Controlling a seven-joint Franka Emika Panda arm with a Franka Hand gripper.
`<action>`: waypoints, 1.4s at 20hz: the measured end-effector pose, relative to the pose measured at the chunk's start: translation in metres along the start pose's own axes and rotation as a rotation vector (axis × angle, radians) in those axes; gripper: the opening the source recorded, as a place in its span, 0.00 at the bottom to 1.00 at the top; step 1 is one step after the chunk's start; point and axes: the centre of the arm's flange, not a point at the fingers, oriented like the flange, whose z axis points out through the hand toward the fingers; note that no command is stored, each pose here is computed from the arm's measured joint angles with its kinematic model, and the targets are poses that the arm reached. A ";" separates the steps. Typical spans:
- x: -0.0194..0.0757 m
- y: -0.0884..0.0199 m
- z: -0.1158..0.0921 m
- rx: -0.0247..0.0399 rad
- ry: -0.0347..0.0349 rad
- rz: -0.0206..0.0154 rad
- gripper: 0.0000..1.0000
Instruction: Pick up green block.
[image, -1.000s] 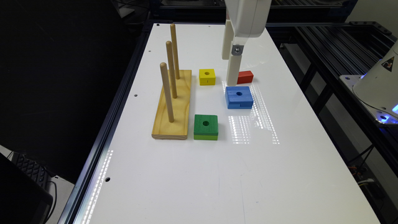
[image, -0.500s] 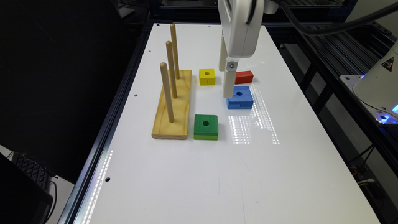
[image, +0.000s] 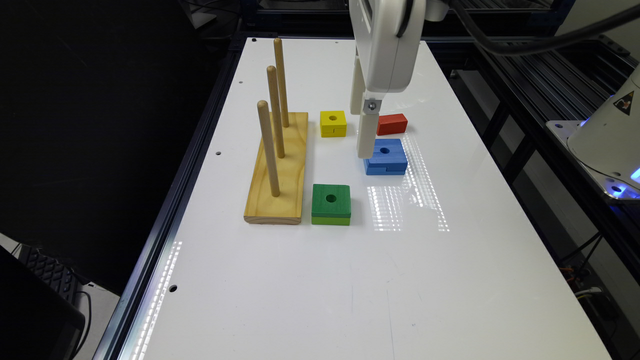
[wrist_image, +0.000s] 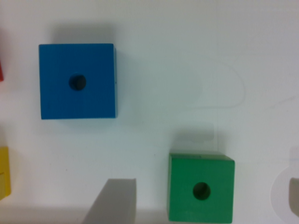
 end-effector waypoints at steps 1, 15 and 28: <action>-0.0001 0.000 0.000 0.0001 0.0000 -0.0002 1.00; 0.0040 -0.007 0.058 0.0073 -0.0058 0.0009 1.00; 0.0034 -0.022 0.050 0.0316 0.0046 -0.0060 1.00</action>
